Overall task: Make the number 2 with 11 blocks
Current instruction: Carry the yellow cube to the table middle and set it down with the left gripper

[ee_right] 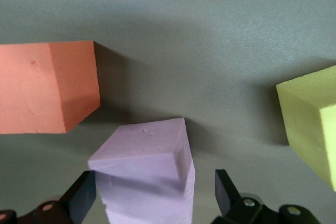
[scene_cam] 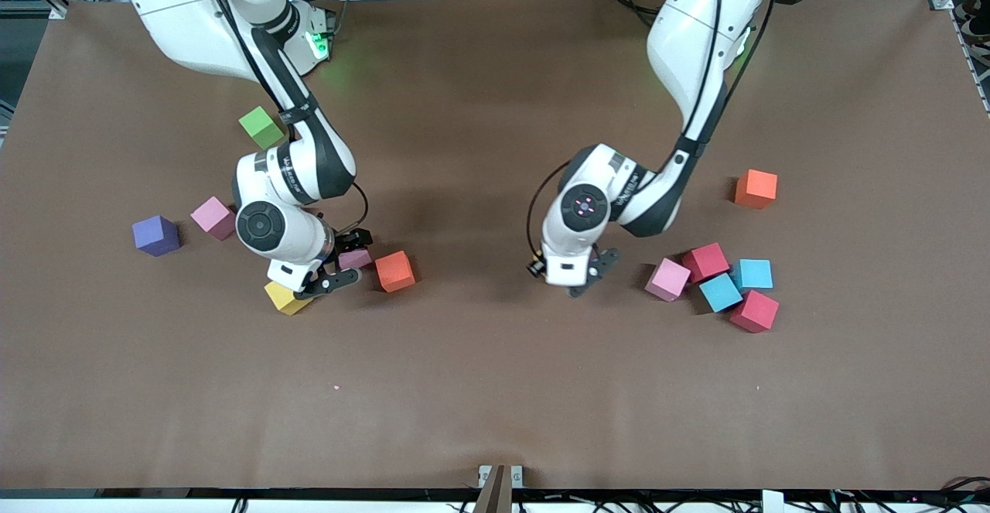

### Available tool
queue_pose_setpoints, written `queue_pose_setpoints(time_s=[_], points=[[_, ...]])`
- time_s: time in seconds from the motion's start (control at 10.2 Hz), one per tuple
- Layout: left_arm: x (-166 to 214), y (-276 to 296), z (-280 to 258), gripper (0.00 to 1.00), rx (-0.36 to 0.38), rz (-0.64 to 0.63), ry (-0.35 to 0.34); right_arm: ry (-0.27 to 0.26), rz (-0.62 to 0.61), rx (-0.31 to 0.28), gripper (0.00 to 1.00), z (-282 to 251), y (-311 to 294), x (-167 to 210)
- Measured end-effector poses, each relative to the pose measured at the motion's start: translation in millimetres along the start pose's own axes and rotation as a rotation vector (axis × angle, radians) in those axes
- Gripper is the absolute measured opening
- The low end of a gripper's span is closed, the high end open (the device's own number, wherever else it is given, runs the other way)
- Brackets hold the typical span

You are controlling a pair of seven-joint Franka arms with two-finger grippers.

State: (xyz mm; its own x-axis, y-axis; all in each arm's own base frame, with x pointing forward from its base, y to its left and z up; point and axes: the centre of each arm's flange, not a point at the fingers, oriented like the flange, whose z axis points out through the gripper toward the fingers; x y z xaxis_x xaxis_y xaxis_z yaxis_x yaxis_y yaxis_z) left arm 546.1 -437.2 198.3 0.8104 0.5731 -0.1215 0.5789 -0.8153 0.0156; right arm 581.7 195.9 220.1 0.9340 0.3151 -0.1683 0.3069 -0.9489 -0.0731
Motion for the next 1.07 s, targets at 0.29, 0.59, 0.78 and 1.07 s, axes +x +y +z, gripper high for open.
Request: queue_pose_setpoints(time_s=[0.29, 0.59, 0.78, 1.07], points=[[-105, 16, 3, 0.57, 0.044, 0.335, -0.096, 0.005, 0.003, 0.005, 1.00, -5, 2, -1], [-220, 3, 0, 0.57, 0.160, 0.560, -0.209, -0.005, 0.007, 0.017, 1.00, 1, -1, -4], [-278, -27, 2, 0.57, 0.214, 0.654, -0.230, -0.003, 0.013, 0.026, 1.00, 6, -2, -6], [-310, -64, 29, 0.57, 0.196, 0.668, -0.175, 0.020, 0.017, 0.021, 1.00, 17, 0, -10]])
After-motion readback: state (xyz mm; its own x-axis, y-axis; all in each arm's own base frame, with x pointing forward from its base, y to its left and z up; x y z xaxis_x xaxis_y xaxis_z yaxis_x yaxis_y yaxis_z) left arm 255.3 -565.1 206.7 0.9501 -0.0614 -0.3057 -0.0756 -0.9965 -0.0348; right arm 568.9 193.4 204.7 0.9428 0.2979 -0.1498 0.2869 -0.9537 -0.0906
